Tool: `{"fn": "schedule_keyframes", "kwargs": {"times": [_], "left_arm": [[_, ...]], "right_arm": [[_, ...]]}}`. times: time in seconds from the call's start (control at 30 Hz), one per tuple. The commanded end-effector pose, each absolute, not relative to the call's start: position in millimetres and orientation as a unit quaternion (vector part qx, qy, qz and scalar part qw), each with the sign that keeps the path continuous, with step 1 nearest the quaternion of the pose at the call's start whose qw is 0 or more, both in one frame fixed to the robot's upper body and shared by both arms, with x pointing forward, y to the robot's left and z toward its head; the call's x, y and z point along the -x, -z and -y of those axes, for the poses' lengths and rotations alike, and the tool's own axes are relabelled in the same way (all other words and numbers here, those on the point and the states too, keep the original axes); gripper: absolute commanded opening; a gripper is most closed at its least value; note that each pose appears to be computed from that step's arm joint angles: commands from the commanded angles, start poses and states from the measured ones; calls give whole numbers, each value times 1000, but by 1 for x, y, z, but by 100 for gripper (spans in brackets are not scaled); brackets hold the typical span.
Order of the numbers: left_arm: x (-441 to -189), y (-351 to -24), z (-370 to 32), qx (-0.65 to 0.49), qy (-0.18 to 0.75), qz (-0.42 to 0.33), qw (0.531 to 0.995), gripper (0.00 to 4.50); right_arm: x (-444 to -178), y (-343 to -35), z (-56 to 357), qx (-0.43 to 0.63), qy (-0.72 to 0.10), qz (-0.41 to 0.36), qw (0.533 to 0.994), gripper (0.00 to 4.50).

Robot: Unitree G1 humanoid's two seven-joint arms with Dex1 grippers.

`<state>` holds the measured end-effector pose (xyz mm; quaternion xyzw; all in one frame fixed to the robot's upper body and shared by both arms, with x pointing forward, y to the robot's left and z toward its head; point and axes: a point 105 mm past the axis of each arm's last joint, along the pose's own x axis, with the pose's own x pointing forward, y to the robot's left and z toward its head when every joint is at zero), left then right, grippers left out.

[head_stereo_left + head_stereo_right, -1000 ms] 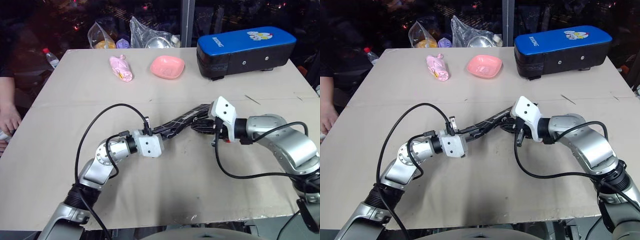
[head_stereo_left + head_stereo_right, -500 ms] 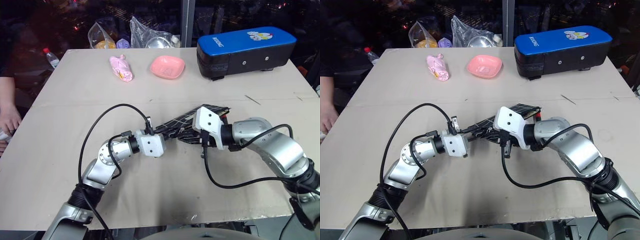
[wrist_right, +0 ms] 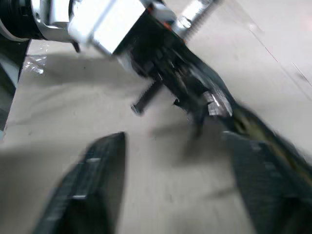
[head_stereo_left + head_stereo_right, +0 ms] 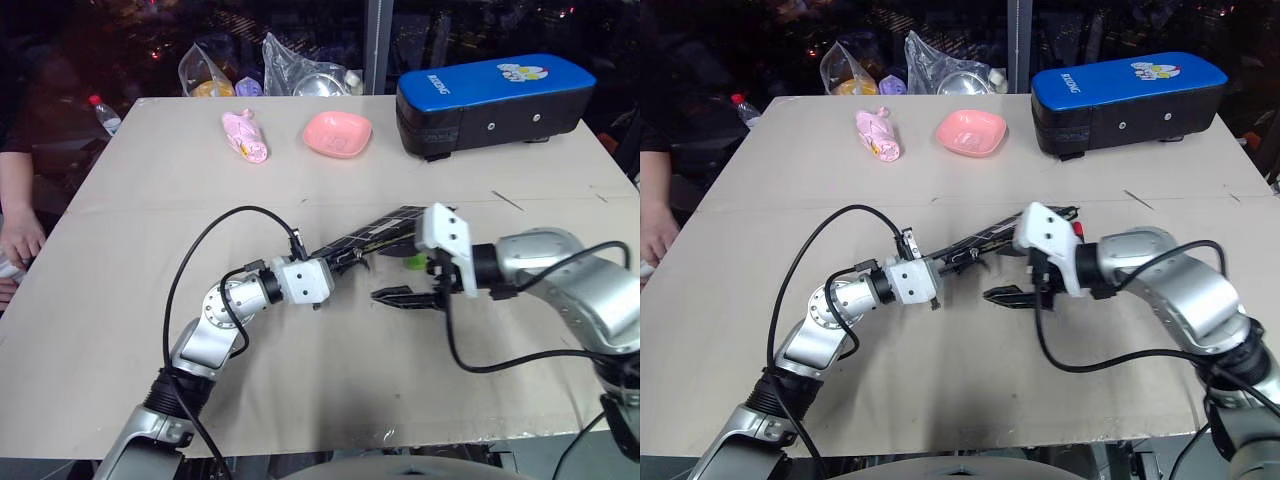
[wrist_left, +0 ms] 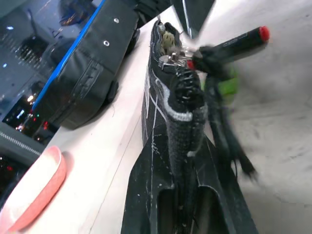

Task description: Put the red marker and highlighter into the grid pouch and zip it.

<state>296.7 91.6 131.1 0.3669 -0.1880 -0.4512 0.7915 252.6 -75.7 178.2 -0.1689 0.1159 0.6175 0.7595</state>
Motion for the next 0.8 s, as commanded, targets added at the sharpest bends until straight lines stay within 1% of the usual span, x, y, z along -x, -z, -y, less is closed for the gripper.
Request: {"fn": "schedule_keyframes", "kwargs": {"times": [0.03,0.07,0.13,0.17,0.2,0.27,0.3,0.33,0.67,0.8], "left_arm": [[-297,-141,-95,-361,438,205,797,0],[-297,-142,-94,-361,438,205,797,0],[-297,-142,-94,-360,438,206,797,0],[-297,-142,-94,-360,439,206,797,0],[-298,-142,-94,-360,439,206,797,0],[-298,-143,-93,-360,440,206,797,0],[-298,-143,-93,-361,440,207,796,0],[-298,-143,-93,-361,440,207,796,0],[-297,-145,-93,-365,440,209,793,0],[-298,-146,-92,-366,439,213,793,0]], "right_arm": [[-254,-206,99,145,-599,-80,783,343],[-261,-210,104,138,-579,-72,800,316],[-275,-211,112,137,-545,-61,825,246],[-281,-210,114,136,-532,-59,834,206],[-286,-208,115,133,-521,-56,841,144],[-297,-201,116,134,-501,-63,853,79],[-300,-197,116,135,-496,-68,855,27],[-303,-194,115,137,-490,-70,858,12],[-322,-185,95,149,-479,-61,863,12],[-329,-169,82,212,-488,-64,844,12]]}}
